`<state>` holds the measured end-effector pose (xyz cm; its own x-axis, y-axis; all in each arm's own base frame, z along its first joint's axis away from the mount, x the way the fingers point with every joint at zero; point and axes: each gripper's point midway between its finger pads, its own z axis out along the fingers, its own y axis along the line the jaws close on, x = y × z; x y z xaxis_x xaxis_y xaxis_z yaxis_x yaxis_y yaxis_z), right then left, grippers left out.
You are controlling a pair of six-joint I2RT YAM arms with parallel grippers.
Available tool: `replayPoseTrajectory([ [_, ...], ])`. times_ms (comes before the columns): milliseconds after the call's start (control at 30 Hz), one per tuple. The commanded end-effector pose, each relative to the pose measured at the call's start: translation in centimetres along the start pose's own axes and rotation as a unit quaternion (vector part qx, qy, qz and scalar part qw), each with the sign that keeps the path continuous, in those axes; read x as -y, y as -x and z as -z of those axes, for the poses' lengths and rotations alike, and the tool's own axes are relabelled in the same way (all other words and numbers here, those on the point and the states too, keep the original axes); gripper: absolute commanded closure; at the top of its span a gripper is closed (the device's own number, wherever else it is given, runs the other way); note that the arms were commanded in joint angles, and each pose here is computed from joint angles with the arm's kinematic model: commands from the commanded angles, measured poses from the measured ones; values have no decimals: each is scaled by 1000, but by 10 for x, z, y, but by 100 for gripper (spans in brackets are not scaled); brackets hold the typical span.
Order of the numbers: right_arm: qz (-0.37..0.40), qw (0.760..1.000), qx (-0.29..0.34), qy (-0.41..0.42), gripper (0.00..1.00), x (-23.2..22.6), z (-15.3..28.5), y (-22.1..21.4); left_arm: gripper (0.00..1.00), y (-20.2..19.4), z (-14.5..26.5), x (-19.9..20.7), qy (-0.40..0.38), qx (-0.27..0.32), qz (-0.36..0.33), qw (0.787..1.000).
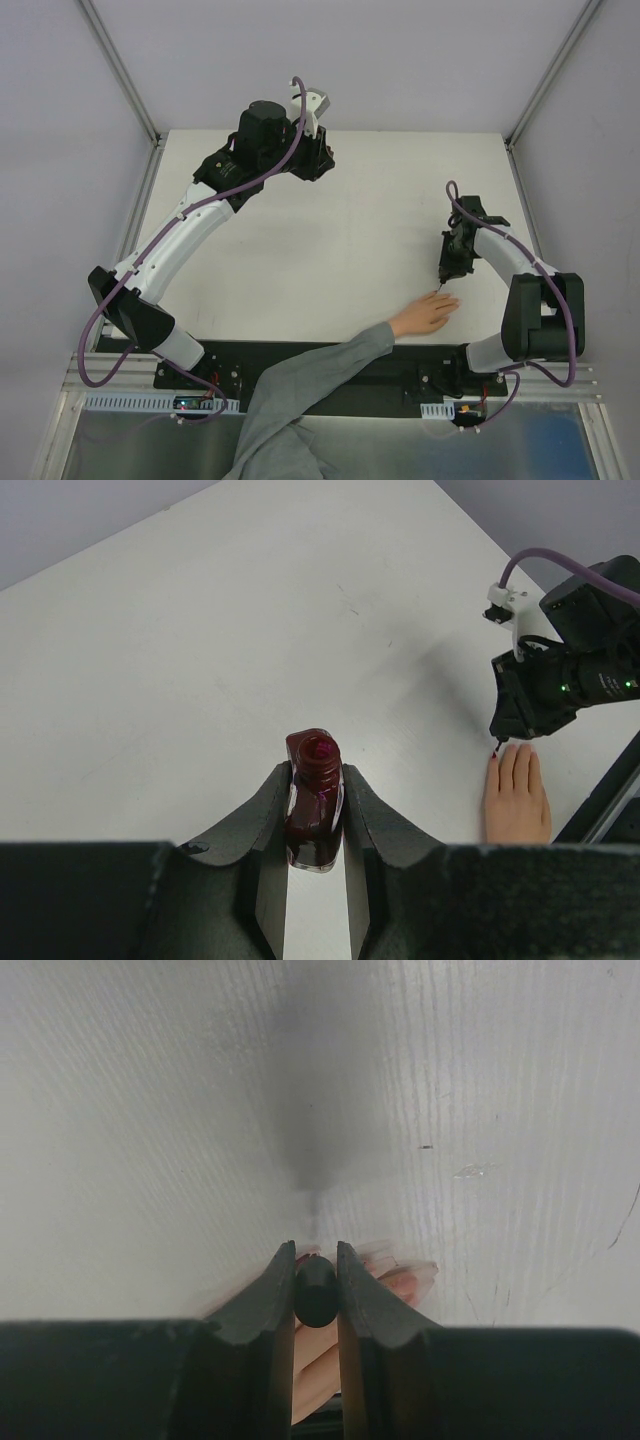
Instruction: Paint the nails
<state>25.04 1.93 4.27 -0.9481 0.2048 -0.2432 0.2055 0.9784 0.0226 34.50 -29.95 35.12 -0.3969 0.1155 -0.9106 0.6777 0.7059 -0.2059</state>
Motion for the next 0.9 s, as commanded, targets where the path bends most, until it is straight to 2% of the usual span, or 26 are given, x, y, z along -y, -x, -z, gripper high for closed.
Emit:
replayPoseTrajectory([
  [0, 7, 1000, 1, 10, 100, -8, 5, 1, 100, 17, 7, 8, -9, 26, -15, 999],
  [867, -4, 1000, -15, -5, 100, -2, 0, -14, 100, 15, 8, 8, -11, 24, -13, 1000],
])
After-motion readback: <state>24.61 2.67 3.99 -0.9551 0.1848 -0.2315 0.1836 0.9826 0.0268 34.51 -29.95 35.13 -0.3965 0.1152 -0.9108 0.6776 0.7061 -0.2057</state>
